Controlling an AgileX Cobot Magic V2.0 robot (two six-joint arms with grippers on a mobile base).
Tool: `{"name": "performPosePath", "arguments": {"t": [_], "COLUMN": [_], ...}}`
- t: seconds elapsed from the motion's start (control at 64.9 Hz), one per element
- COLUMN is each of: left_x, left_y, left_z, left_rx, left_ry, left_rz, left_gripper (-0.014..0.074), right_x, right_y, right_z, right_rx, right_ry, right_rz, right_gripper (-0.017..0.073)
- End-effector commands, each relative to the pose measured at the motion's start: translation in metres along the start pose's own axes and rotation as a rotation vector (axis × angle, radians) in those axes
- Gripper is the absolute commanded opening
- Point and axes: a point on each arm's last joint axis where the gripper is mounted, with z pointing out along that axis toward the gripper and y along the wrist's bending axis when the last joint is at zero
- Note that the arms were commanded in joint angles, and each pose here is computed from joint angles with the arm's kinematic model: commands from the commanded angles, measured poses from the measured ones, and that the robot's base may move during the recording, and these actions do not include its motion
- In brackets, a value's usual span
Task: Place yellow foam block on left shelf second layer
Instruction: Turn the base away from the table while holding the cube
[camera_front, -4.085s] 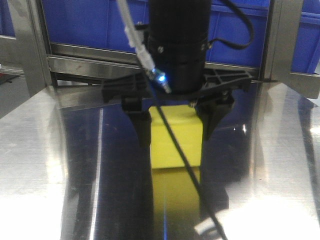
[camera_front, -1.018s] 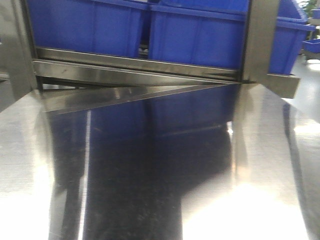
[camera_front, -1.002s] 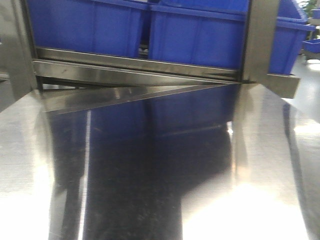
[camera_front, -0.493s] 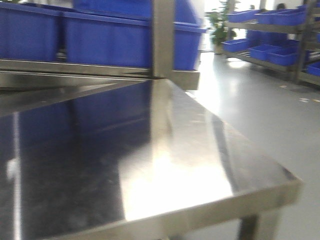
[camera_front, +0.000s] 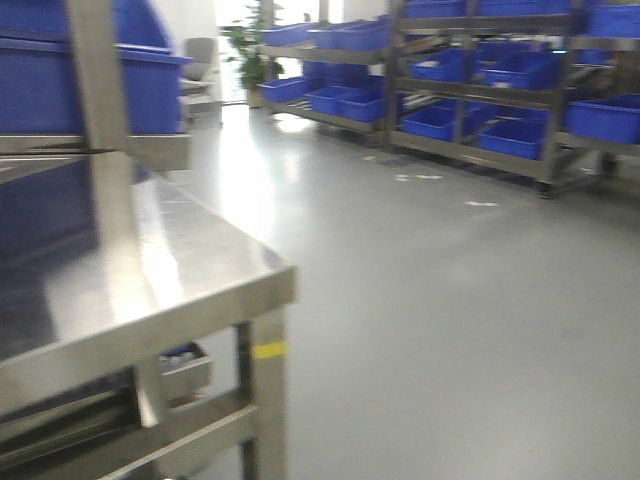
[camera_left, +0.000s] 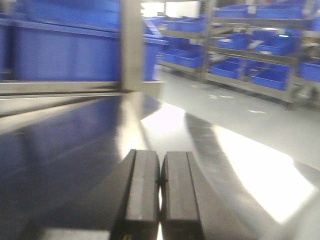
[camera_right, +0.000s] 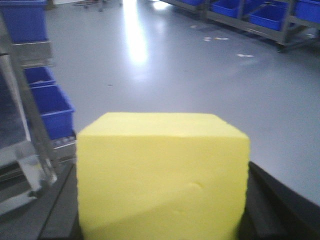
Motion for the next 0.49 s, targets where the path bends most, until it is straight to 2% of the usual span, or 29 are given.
{"name": "performPosePath", "arguments": {"t": [0.0, 0.478], "left_x": [0.0014, 0.0014], "left_y": [-0.0014, -0.0014], "left_z": [0.0014, 0.0014], "left_rx": [0.022, 0.022], "left_ry": [-0.053, -0.053], "left_rz": [-0.011, -0.011], "left_gripper": [0.0136, 0.0136], "right_x": [-0.0144, -0.0144], "right_y": [0.0009, 0.0009], "right_z": [-0.0014, -0.0014], "right_rx": [0.005, 0.005], "right_ry": [-0.09, -0.09], "right_rz": [-0.017, -0.017], "right_gripper": [0.0326, 0.0326]}}
